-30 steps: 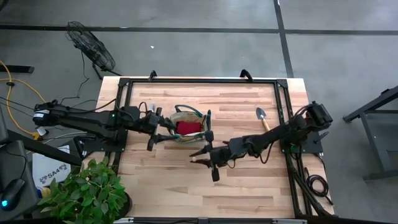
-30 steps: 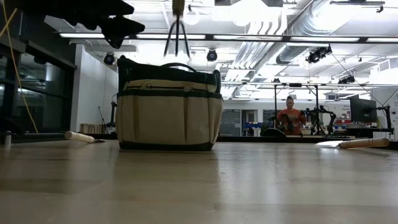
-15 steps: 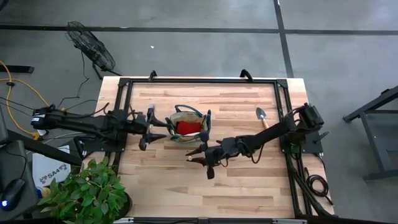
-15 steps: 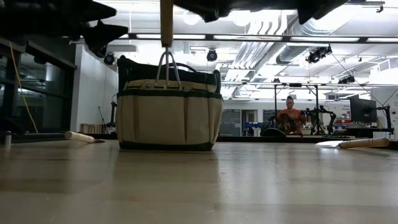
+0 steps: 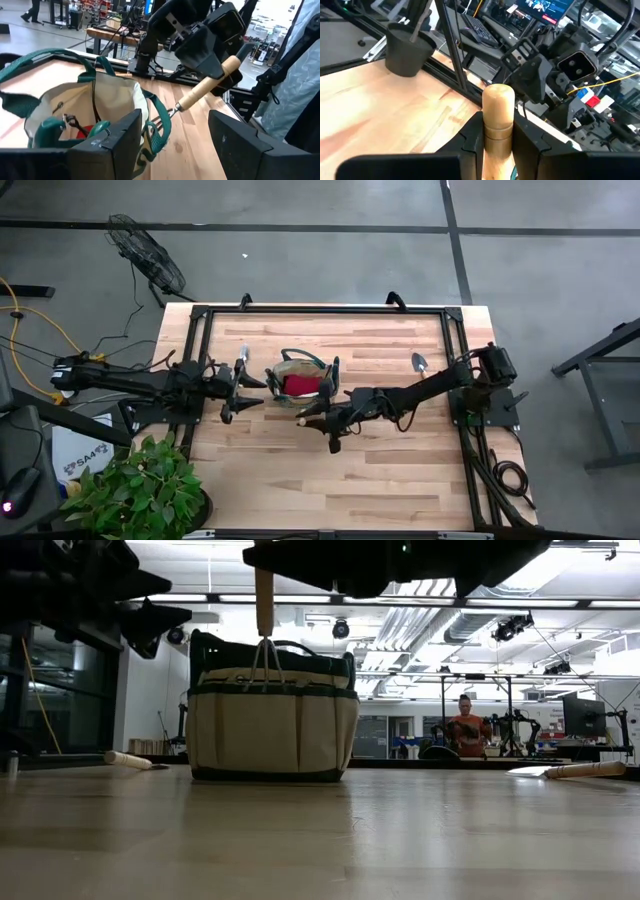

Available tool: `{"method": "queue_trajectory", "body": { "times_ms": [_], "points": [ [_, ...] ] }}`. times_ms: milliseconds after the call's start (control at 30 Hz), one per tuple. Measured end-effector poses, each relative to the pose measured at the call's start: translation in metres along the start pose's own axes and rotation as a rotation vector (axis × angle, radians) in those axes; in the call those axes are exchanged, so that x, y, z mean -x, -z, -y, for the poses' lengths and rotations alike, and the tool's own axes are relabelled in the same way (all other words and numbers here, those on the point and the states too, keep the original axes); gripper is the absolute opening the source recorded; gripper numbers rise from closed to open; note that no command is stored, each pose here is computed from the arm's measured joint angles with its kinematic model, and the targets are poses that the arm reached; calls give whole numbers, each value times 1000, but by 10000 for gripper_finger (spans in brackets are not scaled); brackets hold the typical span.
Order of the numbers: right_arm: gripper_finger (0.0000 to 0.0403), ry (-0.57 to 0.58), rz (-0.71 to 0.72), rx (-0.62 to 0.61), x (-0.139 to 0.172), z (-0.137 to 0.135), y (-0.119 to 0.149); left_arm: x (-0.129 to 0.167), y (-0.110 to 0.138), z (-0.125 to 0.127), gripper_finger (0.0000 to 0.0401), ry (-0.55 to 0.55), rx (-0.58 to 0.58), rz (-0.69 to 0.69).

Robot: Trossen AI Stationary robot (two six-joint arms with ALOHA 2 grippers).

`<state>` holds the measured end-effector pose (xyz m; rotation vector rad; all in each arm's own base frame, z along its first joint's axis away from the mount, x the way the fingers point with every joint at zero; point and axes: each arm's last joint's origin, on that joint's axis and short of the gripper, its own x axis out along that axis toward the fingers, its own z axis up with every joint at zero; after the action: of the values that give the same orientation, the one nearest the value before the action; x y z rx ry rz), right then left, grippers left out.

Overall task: Pick & Place Garden tools in Gardening bag
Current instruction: Put the light brown hand rake into the light brown gardening bag

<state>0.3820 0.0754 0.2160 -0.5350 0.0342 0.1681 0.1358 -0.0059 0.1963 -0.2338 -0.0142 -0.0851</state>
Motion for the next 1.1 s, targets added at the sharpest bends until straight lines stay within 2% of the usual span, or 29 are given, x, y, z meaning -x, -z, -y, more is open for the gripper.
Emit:
{"method": "queue_trajectory", "body": {
  "times_ms": [433, 1100],
  "points": [
    [60, 12, 11, 159, 0, 2, 0, 0, 3, -1, 226, -16, 9, -1],
    [60, -16, 0, 263, 0, 5, 4, 0, 3, -2, 226, -32, 31, 1]
  ]
}}
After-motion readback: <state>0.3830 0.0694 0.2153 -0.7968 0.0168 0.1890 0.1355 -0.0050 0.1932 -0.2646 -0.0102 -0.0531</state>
